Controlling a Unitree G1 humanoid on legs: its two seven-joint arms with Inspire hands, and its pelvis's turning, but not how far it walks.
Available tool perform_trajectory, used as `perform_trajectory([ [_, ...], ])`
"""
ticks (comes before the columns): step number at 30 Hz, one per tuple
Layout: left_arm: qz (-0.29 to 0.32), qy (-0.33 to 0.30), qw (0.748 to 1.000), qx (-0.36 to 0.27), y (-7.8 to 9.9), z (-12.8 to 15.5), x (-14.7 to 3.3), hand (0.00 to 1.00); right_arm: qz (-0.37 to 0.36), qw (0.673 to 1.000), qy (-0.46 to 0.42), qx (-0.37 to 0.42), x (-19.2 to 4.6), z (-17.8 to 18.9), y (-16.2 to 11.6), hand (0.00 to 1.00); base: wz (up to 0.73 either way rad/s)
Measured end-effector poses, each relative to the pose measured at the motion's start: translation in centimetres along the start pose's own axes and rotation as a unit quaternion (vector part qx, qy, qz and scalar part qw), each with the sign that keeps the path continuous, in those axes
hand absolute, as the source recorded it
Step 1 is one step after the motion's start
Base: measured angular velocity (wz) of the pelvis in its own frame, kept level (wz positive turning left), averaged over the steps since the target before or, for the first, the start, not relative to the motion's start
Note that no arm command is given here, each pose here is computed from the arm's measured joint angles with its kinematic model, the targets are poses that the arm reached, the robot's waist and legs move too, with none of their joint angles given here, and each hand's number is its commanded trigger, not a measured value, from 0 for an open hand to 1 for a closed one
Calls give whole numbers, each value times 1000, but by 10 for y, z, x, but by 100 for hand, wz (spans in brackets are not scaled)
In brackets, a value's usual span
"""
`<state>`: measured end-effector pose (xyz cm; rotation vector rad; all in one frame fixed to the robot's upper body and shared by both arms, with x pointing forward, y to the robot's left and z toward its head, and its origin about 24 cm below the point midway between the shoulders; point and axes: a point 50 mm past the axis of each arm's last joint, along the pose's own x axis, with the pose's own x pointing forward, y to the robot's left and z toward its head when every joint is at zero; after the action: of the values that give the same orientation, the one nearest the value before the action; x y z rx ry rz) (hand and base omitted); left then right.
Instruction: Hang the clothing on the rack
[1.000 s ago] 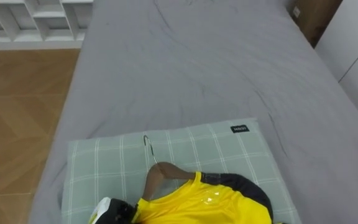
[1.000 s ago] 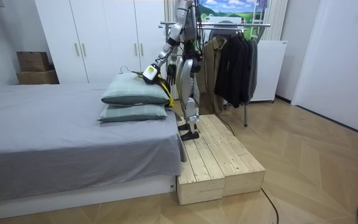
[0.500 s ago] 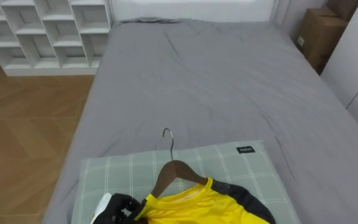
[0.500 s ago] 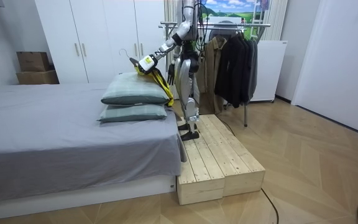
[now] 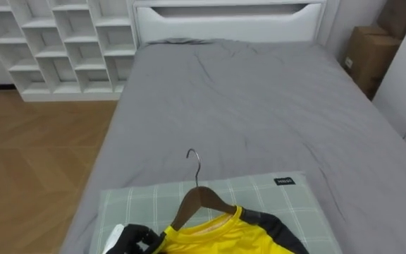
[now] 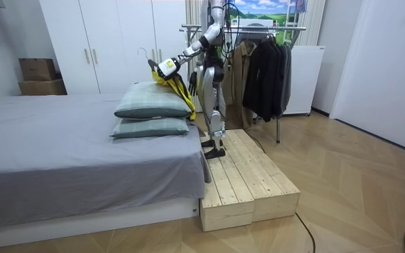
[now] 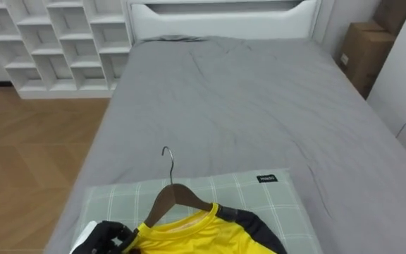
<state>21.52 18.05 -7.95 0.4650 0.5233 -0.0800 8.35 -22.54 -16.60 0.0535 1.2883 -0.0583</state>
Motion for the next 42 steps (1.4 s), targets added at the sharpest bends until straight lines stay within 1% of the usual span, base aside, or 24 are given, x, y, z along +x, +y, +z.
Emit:
perform_trajectory([
  [4, 0, 0, 1000, 0, 0, -3, -3, 100, -1, 1000, 2, 1, 0, -3, 0, 0, -2],
  [6, 0, 0, 1000, 0, 0, -4, -4, 100, -13, 1000, 2, 0, -1, -6, -1, 0, 0],
  [11, 3, -5, 1000, -1, 1, -3, -4, 100, -45, 999, -13, -8, -1, -1, -4, 0, -3],
  [15, 15, -34, 999, -9, 3, 7, -7, 100, -92, 995, -46, 2, -3, 9, -13, 0, -2],
  [19, 30, -68, 997, -32, 10, 17, -8, 100, -155, 984, -84, 38, -7, 20, -27, 0, 0],
  [21, 39, -70, 996, -48, 14, 16, -8, 100, -200, 968, -132, 71, -13, 36, -35, 0, -2],
  [24, 47, -67, 995, -60, 17, 15, -8, 100, -247, 940, -215, 92, -26, 65, -43, 0, -8],
  [26, 47, -62, 994, -73, 17, 12, -9, 100, -272, 923, -262, 77, -35, 84, -45, 0, -14],
  [28, 51, -61, 994, -78, 18, 9, -10, 100, -307, 889, -339, 29, -53, 109, -42, 0, -12],
  [29, 52, -61, 994, -79, 18, 10, -10, 100, -314, 880, -357, 22, -57, 115, -41, 0, -5],
  [31, 49, -62, 993, -82, 17, 11, -10, 100, -338, 848, -409, -7, -72, 133, -37, 0, 0],
  [37, 51, -93, 991, -86, 19, 25, -11, 100, -365, 803, -470, -33, -89, 154, -28, 0, 0],
  [40, 50, -100, 990, -87, 21, 28, -11, 100, -361, 790, -494, -42, -96, 163, -23, 0, 0],
  [42, 45, -103, 990, -87, 21, 29, -11, 100, -360, 775, -518, -43, -105, 172, -19, 0, 0],
])
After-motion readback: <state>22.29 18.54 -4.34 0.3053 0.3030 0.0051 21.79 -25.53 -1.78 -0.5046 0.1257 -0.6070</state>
